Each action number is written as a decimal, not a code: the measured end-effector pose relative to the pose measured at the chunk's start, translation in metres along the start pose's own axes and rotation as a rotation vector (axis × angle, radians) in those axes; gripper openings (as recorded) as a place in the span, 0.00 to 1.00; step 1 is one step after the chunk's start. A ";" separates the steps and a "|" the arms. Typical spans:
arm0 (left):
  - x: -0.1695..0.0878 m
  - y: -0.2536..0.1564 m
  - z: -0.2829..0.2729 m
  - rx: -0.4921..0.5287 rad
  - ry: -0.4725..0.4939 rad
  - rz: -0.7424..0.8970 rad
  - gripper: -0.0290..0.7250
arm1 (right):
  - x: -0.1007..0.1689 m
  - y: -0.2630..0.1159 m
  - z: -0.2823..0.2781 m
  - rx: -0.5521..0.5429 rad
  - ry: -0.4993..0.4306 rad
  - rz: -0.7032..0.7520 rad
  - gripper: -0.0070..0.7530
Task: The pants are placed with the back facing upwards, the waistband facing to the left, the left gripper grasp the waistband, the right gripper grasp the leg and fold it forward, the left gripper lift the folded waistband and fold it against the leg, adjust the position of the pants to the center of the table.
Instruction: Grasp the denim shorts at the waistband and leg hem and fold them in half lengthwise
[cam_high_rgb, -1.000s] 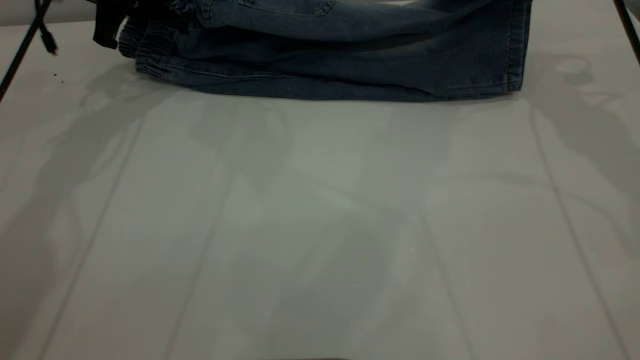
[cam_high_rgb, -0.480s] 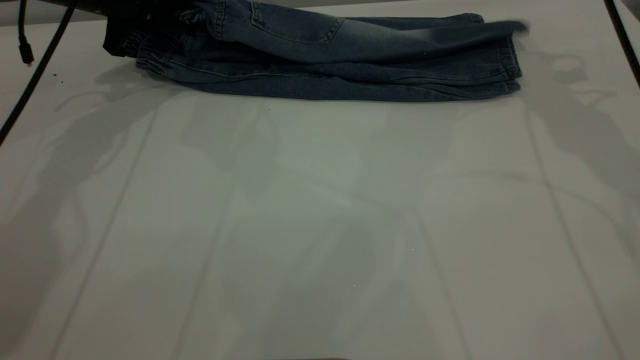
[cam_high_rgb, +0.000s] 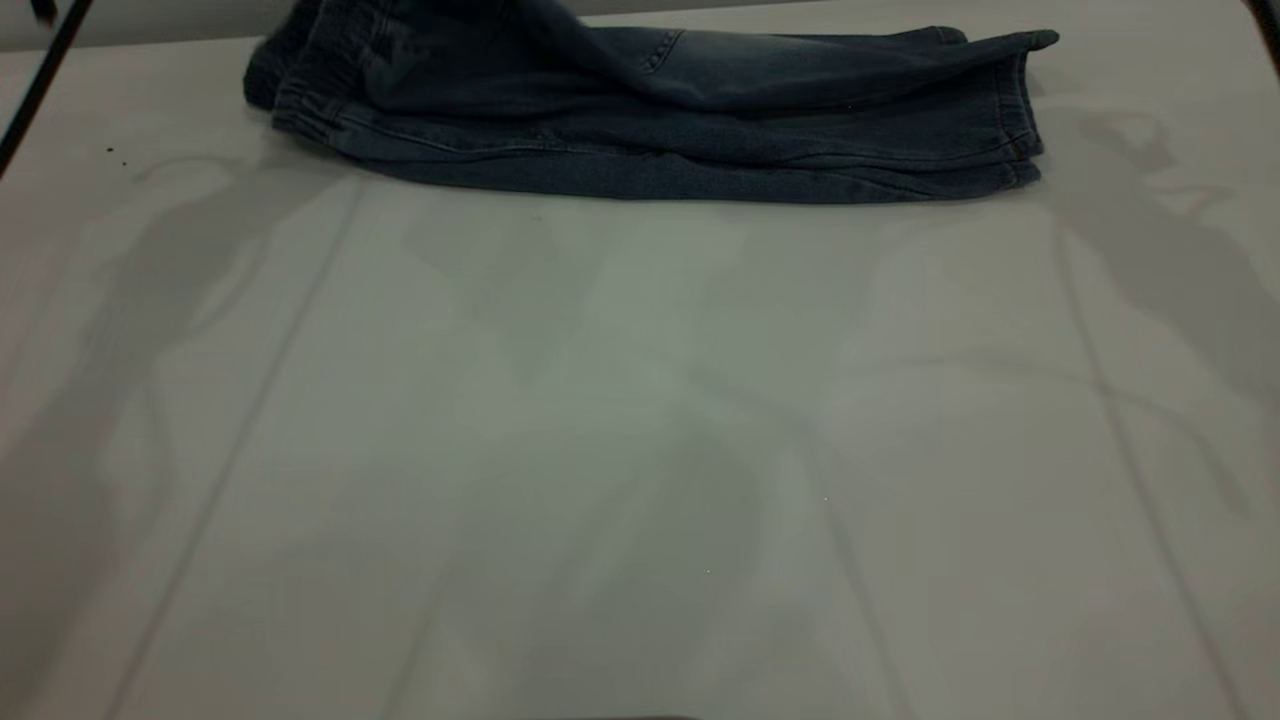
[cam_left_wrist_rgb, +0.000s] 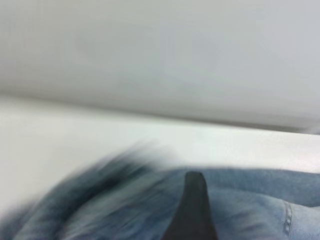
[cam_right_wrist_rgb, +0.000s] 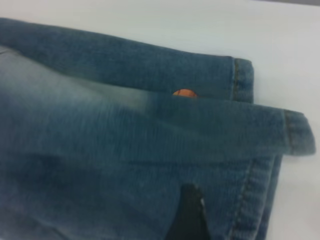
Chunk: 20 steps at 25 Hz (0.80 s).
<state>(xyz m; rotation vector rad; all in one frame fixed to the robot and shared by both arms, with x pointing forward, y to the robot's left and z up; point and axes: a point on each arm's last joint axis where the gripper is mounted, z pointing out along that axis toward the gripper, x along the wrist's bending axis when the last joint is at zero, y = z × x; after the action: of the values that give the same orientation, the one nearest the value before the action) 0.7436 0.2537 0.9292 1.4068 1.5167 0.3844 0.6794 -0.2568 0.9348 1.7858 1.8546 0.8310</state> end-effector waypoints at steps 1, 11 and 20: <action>-0.004 0.008 -0.006 -0.015 0.006 0.085 0.79 | 0.002 0.001 -0.003 0.004 0.006 -0.006 0.69; -0.004 0.012 -0.025 0.151 0.102 0.401 0.79 | 0.087 -0.012 -0.008 0.037 0.151 -0.199 0.69; 0.040 0.006 -0.044 0.353 0.338 0.279 0.79 | 0.125 -0.017 -0.010 -0.008 0.209 -0.203 0.69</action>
<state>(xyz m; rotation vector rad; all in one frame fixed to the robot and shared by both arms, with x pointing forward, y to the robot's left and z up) 0.7185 0.3073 0.9363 1.9168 1.7217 0.5683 0.6508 -0.1335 0.9429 1.5221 2.1190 0.9745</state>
